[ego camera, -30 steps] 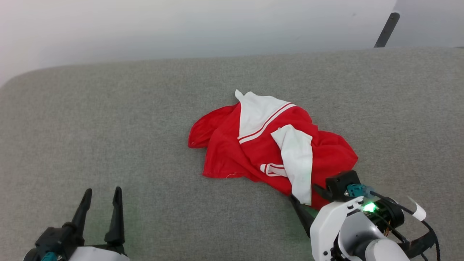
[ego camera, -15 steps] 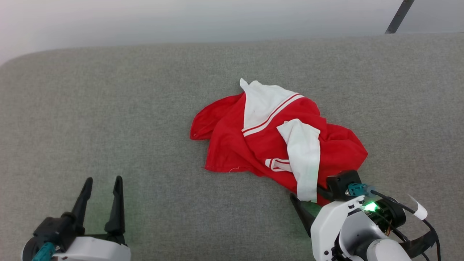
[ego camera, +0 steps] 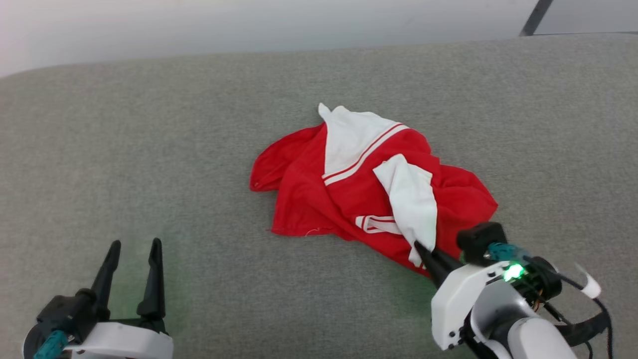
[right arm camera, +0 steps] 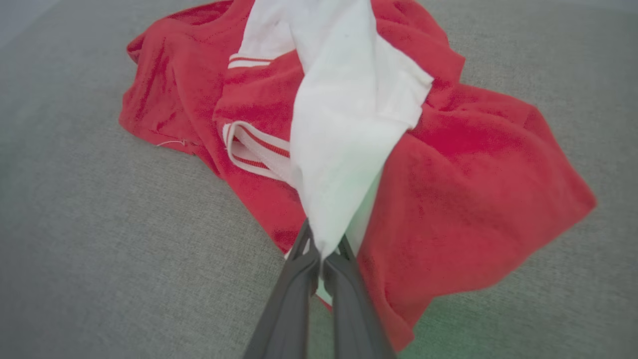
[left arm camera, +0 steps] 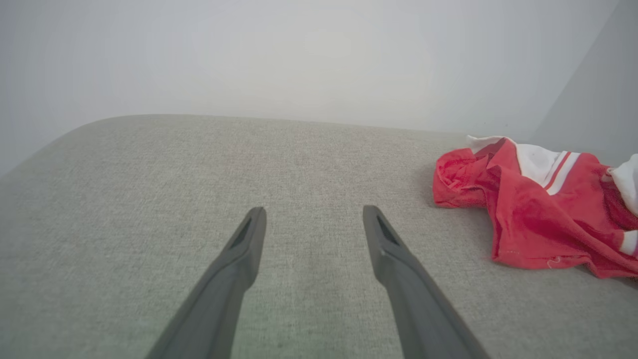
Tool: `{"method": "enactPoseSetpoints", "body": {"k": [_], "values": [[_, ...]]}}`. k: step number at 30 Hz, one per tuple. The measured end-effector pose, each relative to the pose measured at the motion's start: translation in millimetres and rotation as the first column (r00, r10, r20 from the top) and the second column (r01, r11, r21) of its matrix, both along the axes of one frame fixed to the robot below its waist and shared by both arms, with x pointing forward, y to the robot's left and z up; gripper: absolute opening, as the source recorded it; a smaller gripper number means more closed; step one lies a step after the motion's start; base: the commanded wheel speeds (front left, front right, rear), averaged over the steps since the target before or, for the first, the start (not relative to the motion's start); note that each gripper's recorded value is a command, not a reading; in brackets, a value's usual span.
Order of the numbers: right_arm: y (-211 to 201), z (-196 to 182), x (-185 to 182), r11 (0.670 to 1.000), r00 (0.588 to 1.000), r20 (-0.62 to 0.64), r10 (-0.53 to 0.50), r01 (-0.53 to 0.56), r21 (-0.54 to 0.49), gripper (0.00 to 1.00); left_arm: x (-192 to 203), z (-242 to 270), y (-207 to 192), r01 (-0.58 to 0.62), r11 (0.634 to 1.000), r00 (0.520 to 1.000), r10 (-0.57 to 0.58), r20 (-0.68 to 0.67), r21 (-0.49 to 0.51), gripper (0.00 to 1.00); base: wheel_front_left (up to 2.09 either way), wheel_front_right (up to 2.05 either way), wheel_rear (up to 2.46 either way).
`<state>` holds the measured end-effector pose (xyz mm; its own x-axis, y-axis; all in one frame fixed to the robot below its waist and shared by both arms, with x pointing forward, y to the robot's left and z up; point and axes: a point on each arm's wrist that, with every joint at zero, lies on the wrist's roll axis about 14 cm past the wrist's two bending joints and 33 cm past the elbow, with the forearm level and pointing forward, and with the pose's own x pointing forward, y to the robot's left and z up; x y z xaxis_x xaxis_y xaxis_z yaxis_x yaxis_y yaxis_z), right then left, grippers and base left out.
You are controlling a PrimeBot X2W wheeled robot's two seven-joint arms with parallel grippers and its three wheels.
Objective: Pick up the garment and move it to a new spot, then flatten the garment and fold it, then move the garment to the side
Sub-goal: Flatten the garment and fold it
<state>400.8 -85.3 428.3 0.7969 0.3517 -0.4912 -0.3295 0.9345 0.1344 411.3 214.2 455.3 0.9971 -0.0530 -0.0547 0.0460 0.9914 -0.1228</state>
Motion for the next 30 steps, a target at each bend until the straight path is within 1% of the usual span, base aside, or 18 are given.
{"method": "enactPoseSetpoints", "body": {"k": [3,6,9,11,13,15,16,17,18,19,20,21,22,24,25,26,27,30], "values": [[-12,11,6,0.999,0.998,0.049,-0.045,0.044,0.017,0.00,4,0,-3,0.013,1.000,1.000,-0.013,0.002,0.002,1.00,0.00,0.00,0.00],[-37,30,14,0.992,0.985,0.121,-0.125,0.123,0.030,0.00,9,1,-9,0.035,0.999,0.999,-0.035,0.006,0.005,1.00,0.00,0.00,0.00],[-72,51,20,0.974,0.955,0.193,-0.225,0.223,0.037,0.00,14,1,-15,0.057,0.998,0.998,-0.057,0.011,0.006,1.00,0.00,0.00,0.00],[-99,61,18,0.954,0.928,0.226,-0.297,0.296,0.039,0.00,18,1,-19,0.074,0.997,0.997,-0.074,0.013,0.008,1.00,0.00,0.00,0.00],[-125,64,14,0.929,0.899,0.240,-0.365,0.368,0.035,0.00,21,0,-23,0.092,0.996,0.996,-0.092,0.013,0.008,1.00,0.00,0.00,0.00],[-150,62,7,0.896,0.866,0.235,-0.441,0.440,0.059,0.00,25,-2,-28,0.108,0.994,0.994,-0.109,0.011,0.008,1.00,0.00,0.00,0.00],[-163,58,3,0.880,0.853,0.234,-0.466,0.473,0.027,0.00,26,-2,-30,0.116,0.993,0.993,-0.116,0.011,0.007,1.00,0.00,0.00,0.00],[-175,55,-1,0.863,0.836,0.234,-0.497,0.504,0.030,0.00,28,-3,-31,0.121,0.993,0.993,-0.122,0.009,0.008,1.00,0.00,0.00,0.00],[-186,53,-4,0.839,0.811,0.225,-0.540,0.540,0.070,0.00,30,-4,-31,0.125,0.992,0.992,-0.125,0.007,0.009,1.00,0.00,0.00,0.00],[-199,47,-9,0.814,0.788,0.214,-0.578,0.577,0.074,0.00,31,-6,-31,0.129,0.992,0.992,-0.129,0.003,0.012,1.00,0.00,0.00,0.00],[-212,39,-15,0.792,0.769,0.206,-0.605,0.609,0.051,0.00,32,-8,-32,0.135,0.991,0.991,-0.135,-0.001,0.014,1.00,0.00,0.00,0.00],[-223,31,-21,0.762,0.743,0.186,-0.643,0.644,0.062,0.00,33,-9,-33,0.141,0.990,0.990,-0.141,-0.004,0.014,1.00,0.00,0.00,0.00],[-236,21,-29,0.726,0.710,0.160,-0.685,0.683,0.078,0.00,34,-10,-34,0.145,0.989,0.989,-0.145,-0.006,0.013,1.00,0.00,0.00,0.00],[-250,4,-41,0.690,0.680,0.134,-0.720,0.723,0.039,0.00,36,-13,-32,0.149,0.989,0.989,-0.148,-0.014,0.019,1.00,0.00,0.00,0.00],[-253,-4,-43,0.671,0.663,0.115,-0.740,0.739,0.062,0.00,36,-14,-31,0.148,0.989,0.989,-0.147,-0.017,0.016,1.00,0.00,0.00,0.00],[-254,-9,-43,0.660,0.652,0.105,-0.751,0.748,0.076,0.00,36,-15,-30,0.146,0.989,0.989,-0.146,-0.019,0.019,1.00,0.00,0.00,0.00],[-254,-12,-43,0.657,0.649,0.106,-0.753,0.750,0.071,0.00,37,-15,-28,0.144,0.989,0.989,-0.144,-0.020,0.021,1.00,0.00,0.00,0.00],[-257,-22,-45,0.634,0.627,0.098,-0.773,0.768,0.089,0.00,39,-14,-25,0.138,0.990,0.990,-0.138,-0.018,0.014,1.00,0.00,0.00,0.00]]}}
